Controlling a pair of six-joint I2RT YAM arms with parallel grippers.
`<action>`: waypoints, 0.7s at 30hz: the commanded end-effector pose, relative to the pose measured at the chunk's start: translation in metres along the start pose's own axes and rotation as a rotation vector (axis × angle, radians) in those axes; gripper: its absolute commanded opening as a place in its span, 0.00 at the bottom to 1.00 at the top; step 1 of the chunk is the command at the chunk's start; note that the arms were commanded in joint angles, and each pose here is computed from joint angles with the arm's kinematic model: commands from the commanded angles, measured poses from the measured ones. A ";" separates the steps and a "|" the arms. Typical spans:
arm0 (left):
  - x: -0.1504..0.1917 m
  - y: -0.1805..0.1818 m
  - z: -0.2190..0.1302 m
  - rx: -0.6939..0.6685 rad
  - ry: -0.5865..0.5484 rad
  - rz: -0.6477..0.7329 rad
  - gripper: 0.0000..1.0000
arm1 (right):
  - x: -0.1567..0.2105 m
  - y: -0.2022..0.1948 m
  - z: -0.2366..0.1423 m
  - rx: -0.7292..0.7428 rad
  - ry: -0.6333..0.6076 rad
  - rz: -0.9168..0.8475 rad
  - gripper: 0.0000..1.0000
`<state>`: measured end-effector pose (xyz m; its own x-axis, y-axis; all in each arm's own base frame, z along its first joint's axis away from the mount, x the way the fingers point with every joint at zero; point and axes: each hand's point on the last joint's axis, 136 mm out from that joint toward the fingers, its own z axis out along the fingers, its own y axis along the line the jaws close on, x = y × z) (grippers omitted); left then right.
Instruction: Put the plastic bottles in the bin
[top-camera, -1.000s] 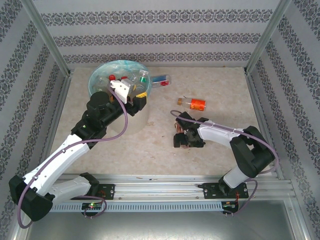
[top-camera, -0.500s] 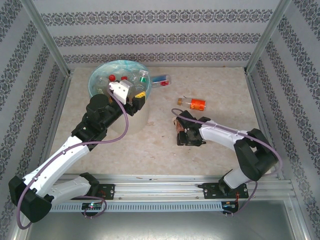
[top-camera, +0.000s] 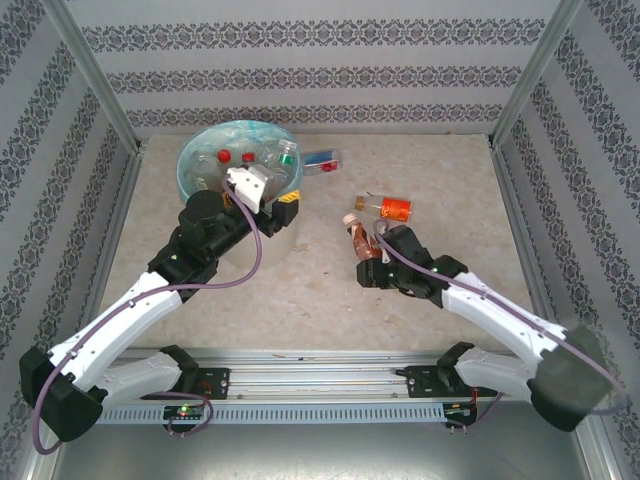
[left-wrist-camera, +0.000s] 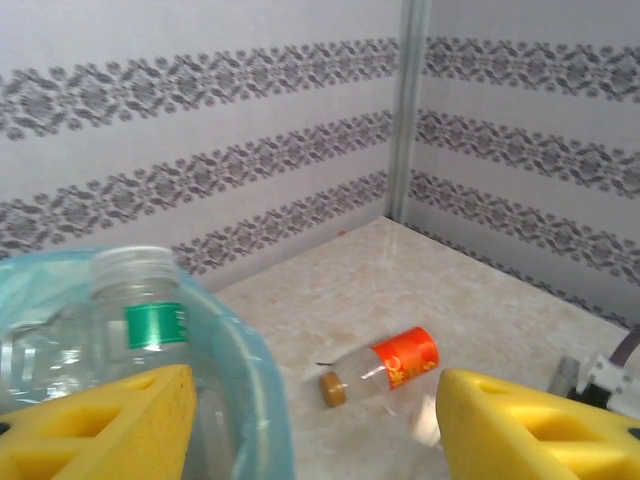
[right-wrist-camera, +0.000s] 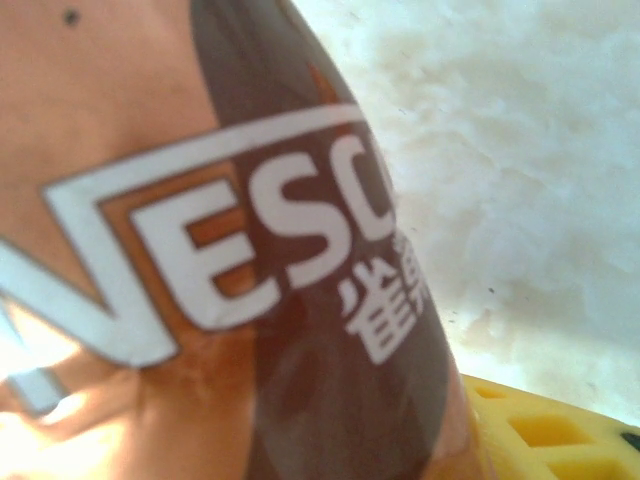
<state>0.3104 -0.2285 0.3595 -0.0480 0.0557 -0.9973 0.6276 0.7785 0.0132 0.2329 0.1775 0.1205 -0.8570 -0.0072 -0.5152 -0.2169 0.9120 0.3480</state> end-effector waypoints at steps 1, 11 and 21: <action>-0.007 -0.029 0.005 0.129 -0.013 -0.010 0.65 | -0.018 0.036 -0.026 -0.183 -0.134 -0.117 0.41; -0.030 -0.091 -0.008 0.450 -0.056 -0.172 0.79 | -0.033 0.105 -0.110 -0.512 -0.419 -0.374 0.42; -0.050 -0.129 -0.024 0.744 -0.116 -0.320 0.78 | -0.021 0.135 -0.116 -0.601 -0.386 -0.471 0.41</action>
<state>0.2413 -0.3081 0.3807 -0.2606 -0.1327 -0.9563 0.9055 0.3100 -0.2898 0.1762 0.2411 0.2598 -0.4645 -0.0573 -0.8837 -0.7586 0.5406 0.3637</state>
